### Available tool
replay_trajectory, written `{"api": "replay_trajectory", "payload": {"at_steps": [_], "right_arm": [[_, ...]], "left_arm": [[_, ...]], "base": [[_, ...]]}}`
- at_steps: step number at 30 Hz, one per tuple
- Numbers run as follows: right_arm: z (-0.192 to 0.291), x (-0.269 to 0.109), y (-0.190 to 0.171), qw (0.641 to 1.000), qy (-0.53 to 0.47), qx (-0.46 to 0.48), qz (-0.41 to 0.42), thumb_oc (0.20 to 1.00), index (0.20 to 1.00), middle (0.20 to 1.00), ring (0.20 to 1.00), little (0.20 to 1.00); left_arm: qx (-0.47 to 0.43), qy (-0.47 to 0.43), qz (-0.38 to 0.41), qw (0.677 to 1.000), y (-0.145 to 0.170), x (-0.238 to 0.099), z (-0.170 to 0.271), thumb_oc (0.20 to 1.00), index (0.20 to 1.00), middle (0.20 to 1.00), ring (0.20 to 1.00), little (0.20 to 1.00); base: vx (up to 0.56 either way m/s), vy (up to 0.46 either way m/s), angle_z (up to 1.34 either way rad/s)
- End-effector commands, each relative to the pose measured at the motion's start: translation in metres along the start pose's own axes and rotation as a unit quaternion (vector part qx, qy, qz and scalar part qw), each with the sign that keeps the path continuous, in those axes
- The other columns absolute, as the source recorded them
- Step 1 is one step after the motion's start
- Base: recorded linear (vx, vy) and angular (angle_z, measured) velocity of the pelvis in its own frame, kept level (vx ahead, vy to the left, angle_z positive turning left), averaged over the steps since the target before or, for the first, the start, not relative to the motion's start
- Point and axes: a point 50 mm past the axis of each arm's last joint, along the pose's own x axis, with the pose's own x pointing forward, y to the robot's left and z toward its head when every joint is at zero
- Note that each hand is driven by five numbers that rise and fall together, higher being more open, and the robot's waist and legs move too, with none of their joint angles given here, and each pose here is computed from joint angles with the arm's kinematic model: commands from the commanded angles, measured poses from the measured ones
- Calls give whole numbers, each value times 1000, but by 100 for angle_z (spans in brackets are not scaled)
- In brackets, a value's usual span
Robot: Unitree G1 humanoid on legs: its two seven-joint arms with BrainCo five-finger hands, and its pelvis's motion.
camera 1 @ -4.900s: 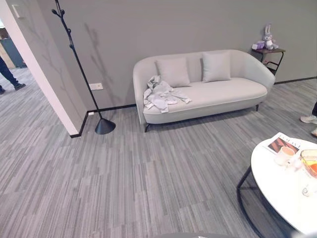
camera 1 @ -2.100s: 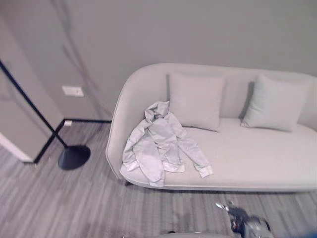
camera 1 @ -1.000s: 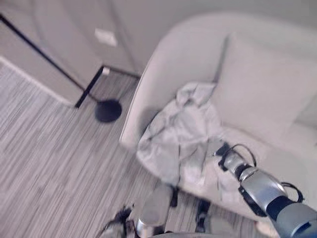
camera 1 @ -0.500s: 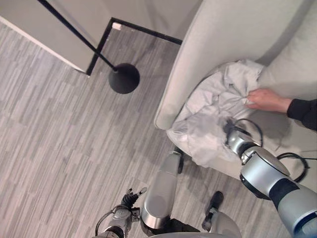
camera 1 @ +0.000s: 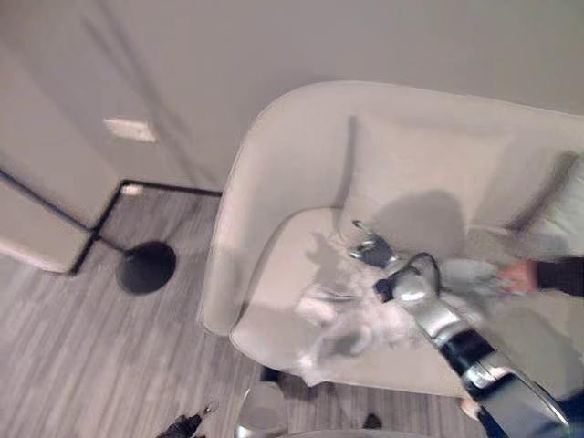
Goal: Hang the clothes on the sofa on the clothes rack.
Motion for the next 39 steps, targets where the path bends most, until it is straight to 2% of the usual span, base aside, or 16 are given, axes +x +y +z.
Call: {"api": "replay_trajectory", "payload": {"at_steps": [1,5,6,7,10,14,21,34,37,39], "right_arm": [[5,40,-10,999,-25,-45,-6,1000,1000,1000,1000,1000],[-1,34,-12,997,-17,-74,1,1000,1000,1000,1000,1000],[-6,24,-10,996,-8,-90,14,1000,1000,1000,1000,1000],[-19,23,-7,995,20,-97,18,1000,1000,1000,1000,1000],[-27,20,-5,993,35,-111,27,1000,1000,1000,1000,1000],[-64,6,-14,979,114,-165,21,1000,1000,1000,1000,1000],[-79,-10,-18,974,149,-169,13,1000,1000,1000,1000,1000],[-83,-16,-17,972,156,-173,16,1000,1000,1000,1000,1000],[-82,-17,-23,971,154,-181,0,1000,1000,1000,1000,1000],[-98,-30,-33,964,201,-172,-41,1000,1000,1000,1000,1000]], "left_arm": [[46,44,9,998,12,-2,-18,1000,1000,1000,1000,1000],[60,47,11,997,18,-2,-21,1000,1000,1000,1000,1000],[72,20,-2,997,3,0,-1,1000,1000,1000,1000,1000],[65,12,-27,997,-22,-1,0,1000,1000,1000,1000,1000],[63,17,-40,997,-32,-2,-4,1000,1000,1000,1000,1000],[83,8,-52,995,-42,-3,-1,1000,1000,1000,1000,1000],[104,-14,-69,992,-55,-4,10,1000,1000,1000,1000,1000],[101,4,-64,993,-53,-5,-4,1000,1000,1000,1000,1000],[100,11,-62,993,-53,-6,-8,1000,1000,1000,1000,1000],[102,20,-65,992,-56,-8,-16,1000,1000,1000,1000,1000]], "base": [[81,12,-75],[59,42,0],[82,90,18],[73,77,23],[35,34,-4],[16,37,-1],[4,21,-7],[-3,28,5],[-4,38,0],[20,69,-5]]}}
